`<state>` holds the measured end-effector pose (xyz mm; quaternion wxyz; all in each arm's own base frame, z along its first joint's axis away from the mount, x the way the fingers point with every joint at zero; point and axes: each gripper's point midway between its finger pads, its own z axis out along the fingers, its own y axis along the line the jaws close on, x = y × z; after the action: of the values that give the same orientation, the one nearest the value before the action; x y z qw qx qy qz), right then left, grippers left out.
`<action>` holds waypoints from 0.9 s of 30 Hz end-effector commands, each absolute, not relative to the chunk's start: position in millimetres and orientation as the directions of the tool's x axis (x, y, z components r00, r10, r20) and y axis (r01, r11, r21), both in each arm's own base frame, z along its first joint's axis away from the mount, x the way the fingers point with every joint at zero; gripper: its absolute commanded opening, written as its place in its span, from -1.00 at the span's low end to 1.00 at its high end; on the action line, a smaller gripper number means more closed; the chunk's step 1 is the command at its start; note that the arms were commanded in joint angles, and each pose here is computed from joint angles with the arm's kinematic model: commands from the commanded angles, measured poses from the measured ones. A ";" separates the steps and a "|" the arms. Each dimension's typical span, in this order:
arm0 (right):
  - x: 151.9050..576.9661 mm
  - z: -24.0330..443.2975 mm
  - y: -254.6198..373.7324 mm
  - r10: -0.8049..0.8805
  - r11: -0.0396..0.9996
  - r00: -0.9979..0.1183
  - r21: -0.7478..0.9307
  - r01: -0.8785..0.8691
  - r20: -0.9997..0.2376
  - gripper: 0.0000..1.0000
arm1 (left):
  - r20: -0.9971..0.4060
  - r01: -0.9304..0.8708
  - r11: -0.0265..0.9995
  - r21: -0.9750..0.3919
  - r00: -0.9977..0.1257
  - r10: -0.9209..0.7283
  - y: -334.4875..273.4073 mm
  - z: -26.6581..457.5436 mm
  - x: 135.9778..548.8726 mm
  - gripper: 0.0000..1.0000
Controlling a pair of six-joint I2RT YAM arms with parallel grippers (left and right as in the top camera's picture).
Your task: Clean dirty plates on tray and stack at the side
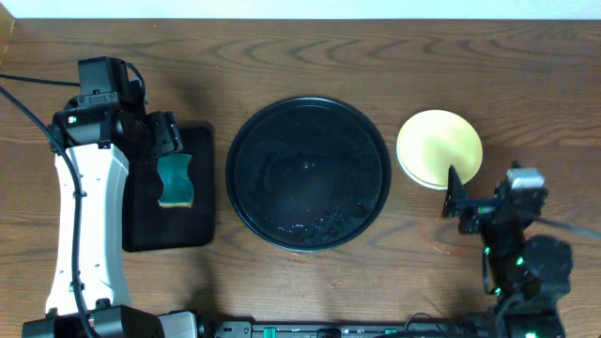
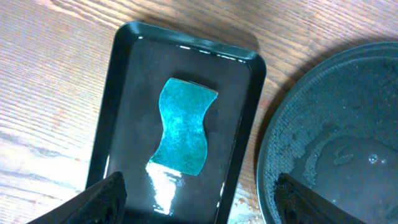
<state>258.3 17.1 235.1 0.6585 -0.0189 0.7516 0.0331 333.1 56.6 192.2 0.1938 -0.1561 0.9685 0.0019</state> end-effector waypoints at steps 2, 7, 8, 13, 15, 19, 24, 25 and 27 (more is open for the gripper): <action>247.7 213.0 10.6 0.035 0.998 -0.048 0.037 -0.052 -0.998 0.99 | -0.377 -0.301 0.951 -0.066 -0.875 -0.303 55.0 194.1 334.8 0.53; 243.6 190.2 5.5 0.101 0.994 -0.019 0.101 -0.031 -0.995 0.98 | -0.377 -0.301 0.951 -0.066 -0.875 -0.303 55.0 194.1 334.8 0.53; 244.0 186.1 5.5 0.101 0.994 -0.021 0.101 -0.031 -0.995 0.98 | -0.377 -0.300 0.952 -0.066 -0.875 -0.302 55.0 194.1 334.8 0.53; 246.5 164.2 5.4 0.094 0.995 -0.064 0.095 -0.026 -0.994 0.99 | -0.377 -0.301 0.951 -0.066 -0.875 -0.303 55.0 194.1 334.8 0.54; 246.8 151.7 5.3 0.092 0.995 -0.098 0.094 -0.023 -0.991 0.98 | -0.377 -0.300 0.952 -0.066 -0.875 -0.302 55.0 194.1 334.8 0.53; 247.0 153.2 5.4 0.093 0.995 -0.092 0.095 -0.024 -0.991 0.98 | -0.377 -0.301 0.951 -0.066 -0.875 -0.303 55.0 194.1 334.8 0.54; 247.0 152.7 5.3 0.093 0.995 -0.094 0.095 -0.023 -0.991 0.98 | -0.377 -0.300 0.952 -0.066 -0.875 -0.302 55.0 194.2 334.8 0.54; 247.0 152.7 5.3 0.093 0.995 -0.094 0.095 -0.023 -0.991 0.99 | -0.377 -0.300 0.952 -0.066 -0.875 -0.302 55.0 194.1 334.8 0.53; 247.0 152.7 5.3 0.093 0.995 -0.094 0.095 -0.023 -0.991 0.99 | -0.377 -0.300 0.952 -0.066 -0.875 -0.302 55.0 194.2 334.8 0.53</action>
<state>247.1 7.3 153.7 0.6724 0.0161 0.7389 0.0407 332.9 56.5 192.1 0.1934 -0.1561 0.9686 0.0017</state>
